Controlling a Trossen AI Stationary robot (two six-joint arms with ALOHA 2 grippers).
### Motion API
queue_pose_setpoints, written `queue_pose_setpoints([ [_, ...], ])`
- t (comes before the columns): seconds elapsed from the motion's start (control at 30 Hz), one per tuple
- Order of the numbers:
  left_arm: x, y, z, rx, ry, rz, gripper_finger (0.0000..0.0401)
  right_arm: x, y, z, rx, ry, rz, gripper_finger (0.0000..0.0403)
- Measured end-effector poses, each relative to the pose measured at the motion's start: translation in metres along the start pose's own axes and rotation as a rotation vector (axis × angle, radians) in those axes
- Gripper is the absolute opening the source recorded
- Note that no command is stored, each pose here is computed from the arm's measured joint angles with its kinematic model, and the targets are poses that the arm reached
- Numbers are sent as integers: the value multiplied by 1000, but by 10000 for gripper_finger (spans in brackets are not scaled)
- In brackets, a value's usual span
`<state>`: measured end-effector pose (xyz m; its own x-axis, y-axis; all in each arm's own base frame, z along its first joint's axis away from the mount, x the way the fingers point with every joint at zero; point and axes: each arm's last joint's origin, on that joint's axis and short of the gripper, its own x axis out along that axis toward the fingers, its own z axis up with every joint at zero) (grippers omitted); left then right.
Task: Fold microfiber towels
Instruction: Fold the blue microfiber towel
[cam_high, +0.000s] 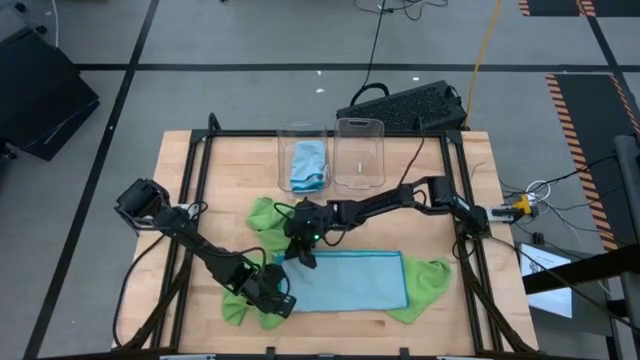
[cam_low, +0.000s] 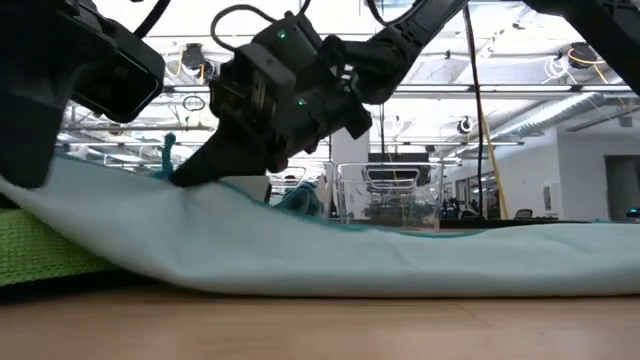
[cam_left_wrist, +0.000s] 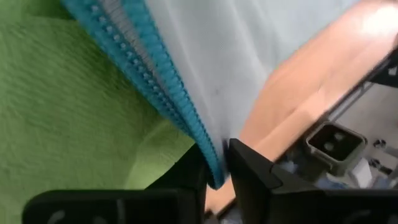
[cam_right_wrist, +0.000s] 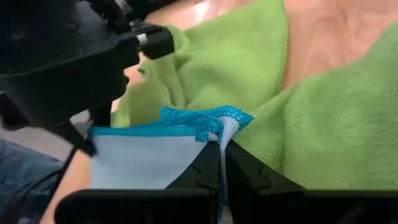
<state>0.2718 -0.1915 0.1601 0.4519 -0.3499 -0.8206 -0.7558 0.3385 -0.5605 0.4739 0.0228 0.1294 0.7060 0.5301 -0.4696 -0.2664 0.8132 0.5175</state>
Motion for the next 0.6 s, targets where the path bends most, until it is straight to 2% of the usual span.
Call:
queue_pose_setpoints([
  [0.07, -5, -3, -2, 14, 9, -27, 58, -3, 2, 2, -1, -2, 10, 6],
  [0.2, -25, -9, -5, 29, -37, -84, 11, -8, 5, 6, 2, 2, 7, 9],
  [0.4, -64, -8, -4, 20, -155, -110, 7, -20, 12, 15, -10, 9, 19, 7],
  [0.6, -92, -10, -4, 99, -160, -160, 6, -57, 31, 36, -7, 13, -42, 7],
])
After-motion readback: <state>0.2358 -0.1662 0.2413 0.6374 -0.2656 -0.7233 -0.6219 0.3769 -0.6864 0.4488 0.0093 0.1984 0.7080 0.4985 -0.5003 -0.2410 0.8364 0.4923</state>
